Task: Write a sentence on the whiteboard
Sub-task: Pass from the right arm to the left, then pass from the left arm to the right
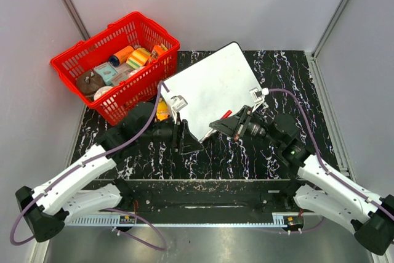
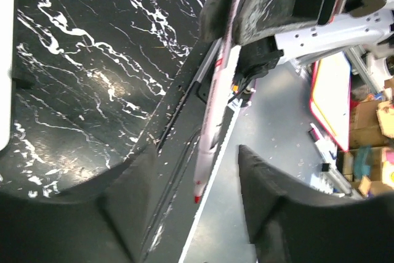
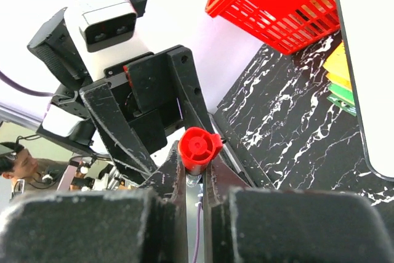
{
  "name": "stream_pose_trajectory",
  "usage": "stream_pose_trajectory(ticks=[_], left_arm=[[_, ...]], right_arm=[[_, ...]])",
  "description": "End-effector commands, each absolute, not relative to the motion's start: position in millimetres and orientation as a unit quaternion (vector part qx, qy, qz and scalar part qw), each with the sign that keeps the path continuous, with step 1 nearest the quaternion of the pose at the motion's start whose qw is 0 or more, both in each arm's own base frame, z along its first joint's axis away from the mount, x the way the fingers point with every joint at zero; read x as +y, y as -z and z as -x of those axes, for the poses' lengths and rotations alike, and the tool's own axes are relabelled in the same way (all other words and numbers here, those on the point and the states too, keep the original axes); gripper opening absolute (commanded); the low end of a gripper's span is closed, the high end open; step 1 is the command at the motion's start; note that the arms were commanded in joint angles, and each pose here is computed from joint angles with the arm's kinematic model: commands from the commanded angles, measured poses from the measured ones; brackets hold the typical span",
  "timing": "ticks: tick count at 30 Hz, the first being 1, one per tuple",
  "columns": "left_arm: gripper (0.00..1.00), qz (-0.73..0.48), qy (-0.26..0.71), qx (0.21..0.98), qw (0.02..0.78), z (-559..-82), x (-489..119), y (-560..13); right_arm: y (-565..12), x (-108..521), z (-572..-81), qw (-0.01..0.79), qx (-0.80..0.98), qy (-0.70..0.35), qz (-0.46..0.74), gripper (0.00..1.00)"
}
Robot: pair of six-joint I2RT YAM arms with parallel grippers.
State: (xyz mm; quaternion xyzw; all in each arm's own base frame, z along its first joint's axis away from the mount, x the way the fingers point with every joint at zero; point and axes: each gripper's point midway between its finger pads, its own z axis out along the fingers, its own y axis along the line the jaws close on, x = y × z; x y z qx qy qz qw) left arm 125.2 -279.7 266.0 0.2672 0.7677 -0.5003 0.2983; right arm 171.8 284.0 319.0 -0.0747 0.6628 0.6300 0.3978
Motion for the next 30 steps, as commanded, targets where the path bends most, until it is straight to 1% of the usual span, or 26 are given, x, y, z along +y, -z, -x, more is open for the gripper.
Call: stream_pose_trajectory(ticks=[1,2,3,4,5,7,9,10,11,14,15,18,22,27,30], left_arm=[[0.49,-0.278,0.535,0.738,0.303,-125.5,-292.5,-283.0],[0.40,-0.279,0.535,0.738,0.300,-126.7,-294.6,-281.9],[0.28,-0.282,0.538,0.737,0.298,-126.1,-295.7,-282.4],[0.05,-0.282,0.538,0.736,0.297,-126.5,-296.5,-282.8],[0.00,-0.280,0.538,0.736,0.301,-128.3,-296.9,-284.1],[0.00,-0.276,0.537,0.736,0.306,-129.8,-296.7,-284.5],[0.00,-0.265,0.532,0.737,0.322,-134.2,-294.3,-287.4],[0.00,-0.260,0.527,0.740,0.327,-135.7,-291.9,-288.5],[0.00,-0.259,0.524,0.736,0.341,-137.1,-288.9,-294.6],[0.00,-0.262,0.519,0.731,0.358,-135.7,-283.3,-305.7],[0.00,-0.263,0.520,0.725,0.368,-135.5,-281.2,-315.2],[0.00,-0.274,0.519,0.720,0.370,-129.6,-276.4,-322.6],[0.00,-0.318,0.541,0.698,0.345,-110.1,-277.4,-325.5],[0.00,-0.365,0.567,0.665,0.321,-88.5,-276.5,-332.1],[0.00,-0.381,0.581,0.645,0.319,-80.9,-276.4,-339.7]], right_arm=[[-311.7,284.9,-179.0,0.401,0.672,-0.620,0.058,0.00],[-311.0,283.6,-181.1,0.404,0.674,-0.617,0.051,0.00],[-312.4,282.3,-180.9,0.406,0.672,-0.618,0.048,0.00],[-313.0,281.4,-181.1,0.408,0.671,-0.617,0.047,0.00],[-312.7,280.4,-182.4,0.410,0.673,-0.614,0.043,0.00],[-316.2,278.6,-181.5,0.415,0.671,-0.613,0.045,0.00],[-316.6,278.0,-178.6,0.414,0.670,-0.613,0.053,0.25],[-318.5,278.3,-176.2,0.413,0.669,-0.615,0.058,0.54],[-318.8,276.8,-173.4,0.412,0.670,-0.615,0.062,0.67],[-315.7,270.1,-166.9,0.411,0.680,-0.603,0.069,0.95],[-314.6,267.4,-165.6,0.416,0.682,-0.597,0.073,1.00],[-313.0,256.3,-158.5,0.430,0.687,-0.581,0.082,1.00],[-330.1,251.5,-143.3,0.440,0.664,-0.594,0.113,1.00],[-346.9,263.0,-124.0,0.413,0.638,-0.627,0.173,1.00],[-359.3,269.6,-117.8,0.398,0.617,-0.652,0.187,0.93]])
